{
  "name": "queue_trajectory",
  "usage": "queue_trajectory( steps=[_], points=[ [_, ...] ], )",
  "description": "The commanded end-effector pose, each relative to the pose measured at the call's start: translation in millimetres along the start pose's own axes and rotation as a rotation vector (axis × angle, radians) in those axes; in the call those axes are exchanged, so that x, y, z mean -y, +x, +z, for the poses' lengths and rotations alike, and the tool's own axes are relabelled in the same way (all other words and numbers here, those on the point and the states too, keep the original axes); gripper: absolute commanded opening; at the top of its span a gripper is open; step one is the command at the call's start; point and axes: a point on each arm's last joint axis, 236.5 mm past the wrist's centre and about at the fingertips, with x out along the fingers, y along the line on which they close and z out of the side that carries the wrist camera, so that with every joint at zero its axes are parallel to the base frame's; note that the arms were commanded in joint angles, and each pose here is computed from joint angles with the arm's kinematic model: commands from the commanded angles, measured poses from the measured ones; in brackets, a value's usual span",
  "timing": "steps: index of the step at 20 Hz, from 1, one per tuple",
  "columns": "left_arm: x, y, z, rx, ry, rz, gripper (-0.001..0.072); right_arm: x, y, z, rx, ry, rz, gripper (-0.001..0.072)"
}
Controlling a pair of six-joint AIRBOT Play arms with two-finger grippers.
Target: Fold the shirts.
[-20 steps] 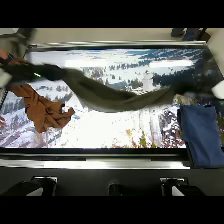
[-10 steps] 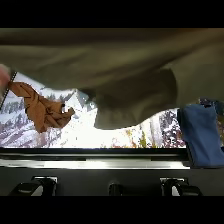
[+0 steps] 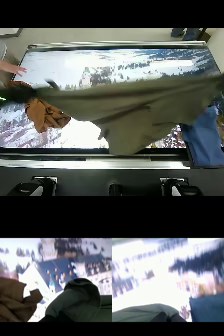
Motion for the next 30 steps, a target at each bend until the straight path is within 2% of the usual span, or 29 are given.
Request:
queue_trajectory(
  steps=[1,3,8,12,13,14,15,17,19,20,22,25,28,30],
  points=[
    [10.7,92.9,-78.9,-0.234,-0.047,-0.109,0.0029,6.7,104.0,-81.6,-0.339,-0.061,-0.022,0.0043],
    [10.3,133.4,-81.5,-0.276,-0.05,-0.1,0.0029,5.5,162.0,-74.0,-0.283,-0.051,-0.019,0.0042],
    [-5.5,218.6,-26.6,-0.281,-0.082,-0.074,0.003,1.2,262.1,-53.1,-0.147,0.171,-0.02,0.0042],
    [-6.9,262.9,-31.2,-0.379,-0.131,-0.089,0.0034,-3.8,296.7,-84.7,-0.238,0.279,-0.016,0.0042],
    [-2.4,266.9,-41.9,-0.421,-0.155,-0.11,0.0144,-6.0,298.9,-93.9,-0.273,0.293,-0.012,0.0042],
    [-0.1,265.8,-53.0,-0.471,-0.17,-0.124,0.054,-5.9,298.3,-99.4,-0.295,0.294,-0.016,0.0042],
    [-1.1,258.9,-62.9,-0.525,-0.164,-0.128,0.0705,-5.5,297.0,-102.4,-0.309,0.287,-0.019,0.0042],
    [-11.5,228.6,-77.2,-0.645,-0.084,-0.164,0.0706,-3.7,292.8,-110.0,-0.344,0.24,-0.024,0.0042],
    [-37.6,200.2,-84.0,-0.707,-0.085,-0.134,0.069,-2.2,285.7,-128.3,-0.426,0.19,-0.029,0.0043],
    [-47.9,192.7,-87.0,-0.709,-0.11,-0.121,0.0589,-1.4,281.6,-137.3,-0.468,0.173,-0.033,0.0043],
    [-52.5,183.6,-108.9,-0.748,-0.168,-0.131,0.0582,-0.3,276.6,-148.1,-0.518,0.138,-0.033,0.0043],
    [-24.4,195.0,-150.9,-0.797,-0.269,-0.224,0.0582,0.1,273.1,-154.0,-0.548,0.115,-0.031,0.0043],
    [-2.5,222.4,-160.9,-0.717,-0.328,-0.245,0.0582,0.6,270.0,-158.7,-0.572,0.114,-0.034,0.0042],
    [5.1,233.5,-157.3,-0.669,-0.31,-0.236,0.0583,1.0,267.1,-163.1,-0.593,0.111,-0.036,0.0043]
  ],
)
